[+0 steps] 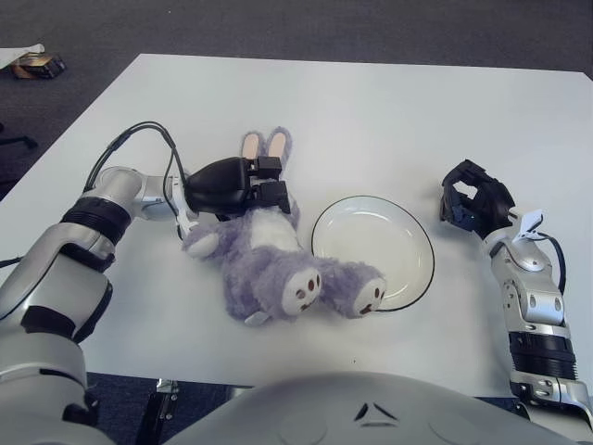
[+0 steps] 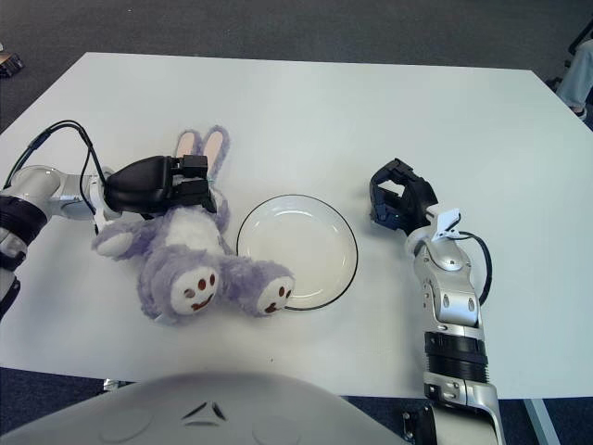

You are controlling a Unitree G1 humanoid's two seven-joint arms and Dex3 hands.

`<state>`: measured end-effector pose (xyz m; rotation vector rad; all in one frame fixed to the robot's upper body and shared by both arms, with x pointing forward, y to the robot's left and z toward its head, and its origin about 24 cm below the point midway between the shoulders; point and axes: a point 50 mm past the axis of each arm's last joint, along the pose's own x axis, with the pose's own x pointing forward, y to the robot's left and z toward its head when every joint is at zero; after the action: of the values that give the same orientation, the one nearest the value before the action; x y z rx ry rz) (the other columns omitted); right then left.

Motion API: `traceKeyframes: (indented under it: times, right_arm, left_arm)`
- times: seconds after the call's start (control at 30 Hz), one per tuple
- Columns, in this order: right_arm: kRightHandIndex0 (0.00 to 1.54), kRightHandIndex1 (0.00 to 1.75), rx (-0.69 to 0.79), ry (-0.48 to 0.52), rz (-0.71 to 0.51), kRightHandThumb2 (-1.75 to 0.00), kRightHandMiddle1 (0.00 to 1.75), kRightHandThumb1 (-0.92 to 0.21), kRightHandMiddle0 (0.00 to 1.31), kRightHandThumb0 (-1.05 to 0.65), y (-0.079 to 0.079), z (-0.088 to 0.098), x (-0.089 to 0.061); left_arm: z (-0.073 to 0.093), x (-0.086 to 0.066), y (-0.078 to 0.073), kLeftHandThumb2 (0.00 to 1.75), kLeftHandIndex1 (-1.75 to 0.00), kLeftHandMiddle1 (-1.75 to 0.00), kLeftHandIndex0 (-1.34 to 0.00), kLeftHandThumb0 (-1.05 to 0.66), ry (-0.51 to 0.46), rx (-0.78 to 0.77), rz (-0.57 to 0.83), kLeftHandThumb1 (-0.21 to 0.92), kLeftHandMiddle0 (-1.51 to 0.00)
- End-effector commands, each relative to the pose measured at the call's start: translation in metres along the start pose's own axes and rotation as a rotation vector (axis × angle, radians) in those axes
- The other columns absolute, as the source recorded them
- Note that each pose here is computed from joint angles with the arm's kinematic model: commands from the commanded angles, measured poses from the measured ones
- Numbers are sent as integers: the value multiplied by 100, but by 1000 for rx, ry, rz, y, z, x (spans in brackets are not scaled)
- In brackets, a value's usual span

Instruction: Put the doll into the plate.

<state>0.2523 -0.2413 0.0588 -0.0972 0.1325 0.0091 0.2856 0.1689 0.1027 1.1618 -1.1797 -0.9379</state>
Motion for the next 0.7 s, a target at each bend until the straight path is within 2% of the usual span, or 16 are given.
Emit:
traceKeyframes:
  times: [0.0, 0.27, 0.33, 0.4, 0.47, 0.57, 0.67]
  right_arm:
    - [92, 175, 27, 212, 5, -98, 175, -59, 41, -40, 0, -39, -11]
    - [91, 175, 27, 219, 6, -95, 175, -61, 39, -40, -1, -40, -10]
    - [91, 175, 28, 220, 7, -94, 175, -61, 39, -40, -1, -40, -10]
    - [91, 175, 28, 221, 9, -94, 175, -61, 39, -40, -1, -41, -10]
    - [90, 175, 27, 221, 11, -94, 175, -62, 39, -40, -1, -41, -9]
    - [90, 175, 27, 220, 14, -93, 175, -62, 39, -40, -1, -41, -9]
    - [90, 175, 28, 220, 17, -93, 175, -62, 38, -40, -2, -41, -9]
  left_arm:
    - [2, -7, -1, 142, -175, -169, -44, 0, -26, 77, 78, 22, -71]
    - [-4, -20, 4, 143, -175, -169, -45, 0, -45, 189, 153, 21, -72]
    - [-13, -25, 15, 145, -175, -171, -46, 0, -18, 263, 163, 20, -72]
    - [-17, -26, 18, 147, -175, -173, -47, 0, -7, 299, 171, 19, -72]
    - [-19, -25, 19, 151, -175, -174, -49, 0, -4, 317, 178, 16, -73]
    - [-24, -22, 26, 164, -171, -174, -61, -1, 6, 354, 183, 3, -83]
    - [-28, -21, 34, 165, -167, -175, -65, -1, 15, 412, 178, 1, -85]
